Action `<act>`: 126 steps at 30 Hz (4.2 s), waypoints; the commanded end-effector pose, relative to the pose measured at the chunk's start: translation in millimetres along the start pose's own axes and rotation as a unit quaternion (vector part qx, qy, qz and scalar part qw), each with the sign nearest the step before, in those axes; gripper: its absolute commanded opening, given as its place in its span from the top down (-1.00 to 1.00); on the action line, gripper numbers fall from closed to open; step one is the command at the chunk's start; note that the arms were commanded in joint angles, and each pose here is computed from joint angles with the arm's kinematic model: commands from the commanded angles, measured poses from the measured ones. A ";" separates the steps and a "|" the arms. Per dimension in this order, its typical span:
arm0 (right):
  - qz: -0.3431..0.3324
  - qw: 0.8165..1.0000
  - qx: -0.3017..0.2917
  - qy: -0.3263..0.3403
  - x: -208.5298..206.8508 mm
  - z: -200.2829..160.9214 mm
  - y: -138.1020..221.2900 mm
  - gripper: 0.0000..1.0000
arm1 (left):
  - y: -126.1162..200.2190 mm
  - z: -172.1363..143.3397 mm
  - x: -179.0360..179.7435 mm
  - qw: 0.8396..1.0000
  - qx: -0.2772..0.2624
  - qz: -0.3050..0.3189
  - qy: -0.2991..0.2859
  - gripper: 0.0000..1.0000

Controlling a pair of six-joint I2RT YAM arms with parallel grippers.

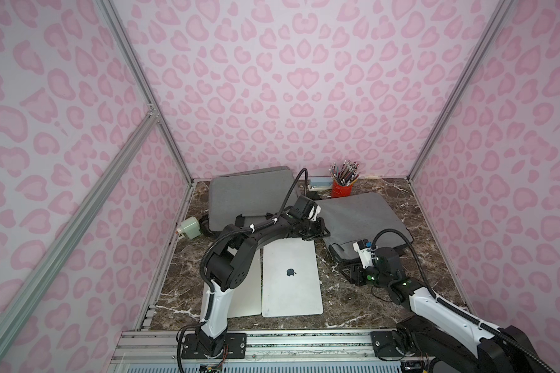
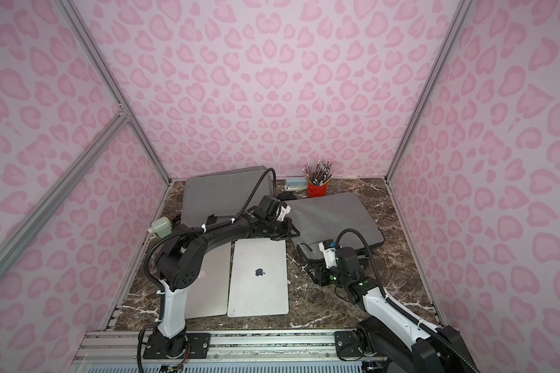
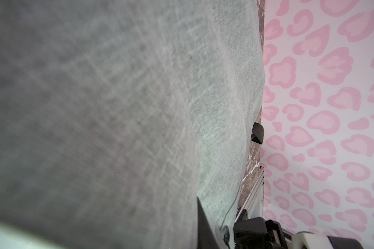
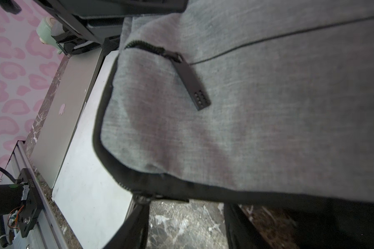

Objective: Open the zippered laptop bag and take out the laptop
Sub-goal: Unzip the zipper on the zippered laptop bag.

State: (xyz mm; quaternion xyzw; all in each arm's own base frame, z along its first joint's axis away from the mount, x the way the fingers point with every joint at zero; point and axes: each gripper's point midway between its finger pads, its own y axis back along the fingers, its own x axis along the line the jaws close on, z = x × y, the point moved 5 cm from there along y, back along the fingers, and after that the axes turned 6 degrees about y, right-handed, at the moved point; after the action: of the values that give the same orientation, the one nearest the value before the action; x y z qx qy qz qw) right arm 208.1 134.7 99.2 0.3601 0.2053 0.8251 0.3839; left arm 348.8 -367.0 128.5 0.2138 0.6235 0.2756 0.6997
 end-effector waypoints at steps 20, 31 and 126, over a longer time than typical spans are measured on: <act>0.082 0.995 -0.030 0.043 16.7 15.3 4.0 0.19 | 2.0 6.6 -9.1 0.999 0.011 -0.027 -0.022 0.96; 0.092 0.995 -0.028 0.033 13.4 14.5 -1.3 0.26 | 3.1 6.6 -10.9 0.999 0.011 -0.031 -0.022 0.96; -0.063 0.993 -0.084 0.045 10.0 33.4 7.3 1.00 | 17.3 7.2 -23.7 0.999 -0.004 -0.017 -0.034 0.96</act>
State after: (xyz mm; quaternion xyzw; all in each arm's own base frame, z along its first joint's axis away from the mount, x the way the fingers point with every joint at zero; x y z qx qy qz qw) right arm 223.0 142.3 126.7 0.2851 0.1811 0.8305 0.4429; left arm 353.4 -367.7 145.8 0.2139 0.6124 0.2839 0.7061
